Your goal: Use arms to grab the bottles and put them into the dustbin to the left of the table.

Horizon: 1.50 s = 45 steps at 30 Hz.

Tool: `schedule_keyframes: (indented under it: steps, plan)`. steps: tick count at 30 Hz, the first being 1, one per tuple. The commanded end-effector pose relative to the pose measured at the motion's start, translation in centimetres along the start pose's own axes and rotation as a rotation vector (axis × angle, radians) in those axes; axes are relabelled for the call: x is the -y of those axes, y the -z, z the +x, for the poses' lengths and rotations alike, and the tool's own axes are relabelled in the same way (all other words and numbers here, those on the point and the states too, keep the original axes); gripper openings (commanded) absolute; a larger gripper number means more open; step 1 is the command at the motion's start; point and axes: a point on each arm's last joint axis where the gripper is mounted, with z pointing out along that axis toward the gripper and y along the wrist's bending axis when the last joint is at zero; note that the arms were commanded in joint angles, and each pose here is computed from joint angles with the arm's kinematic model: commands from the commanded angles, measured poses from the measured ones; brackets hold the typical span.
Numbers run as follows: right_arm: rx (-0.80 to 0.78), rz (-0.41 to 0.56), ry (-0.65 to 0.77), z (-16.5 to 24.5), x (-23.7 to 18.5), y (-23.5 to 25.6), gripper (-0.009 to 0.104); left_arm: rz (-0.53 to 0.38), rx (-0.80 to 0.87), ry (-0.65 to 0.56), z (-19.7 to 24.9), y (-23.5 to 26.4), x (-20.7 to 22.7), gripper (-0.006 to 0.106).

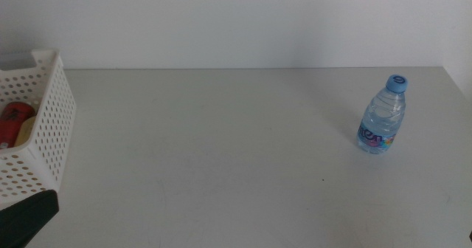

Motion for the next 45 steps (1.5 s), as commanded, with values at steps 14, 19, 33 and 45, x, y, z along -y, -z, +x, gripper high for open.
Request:
schedule_keyframes:
  steps: [14, 19, 33, 45]
  plan:
    - [0.201, -0.073, -0.007, -3.4, -0.7, -5.6, 0.073, 0.004, 0.082, 0.025, -1.3, 0.0, 0.0, 0.092]
    - [0.293, -0.096, -0.024, -3.8, -0.9, -7.2, 0.073, 0.004, 0.082, 0.024, -1.3, 0.0, 0.0, 0.092]
    - [0.359, -0.101, 0.007, -5.1, -1.1, -15.5, 0.073, 0.004, 0.082, 0.024, -1.3, 0.0, 0.0, 0.092]
    - [0.307, -0.103, 0.006, -3.7, -1.3, -24.8, 0.073, 0.004, 0.082, 0.024, -1.3, 0.0, 0.0, 0.092]
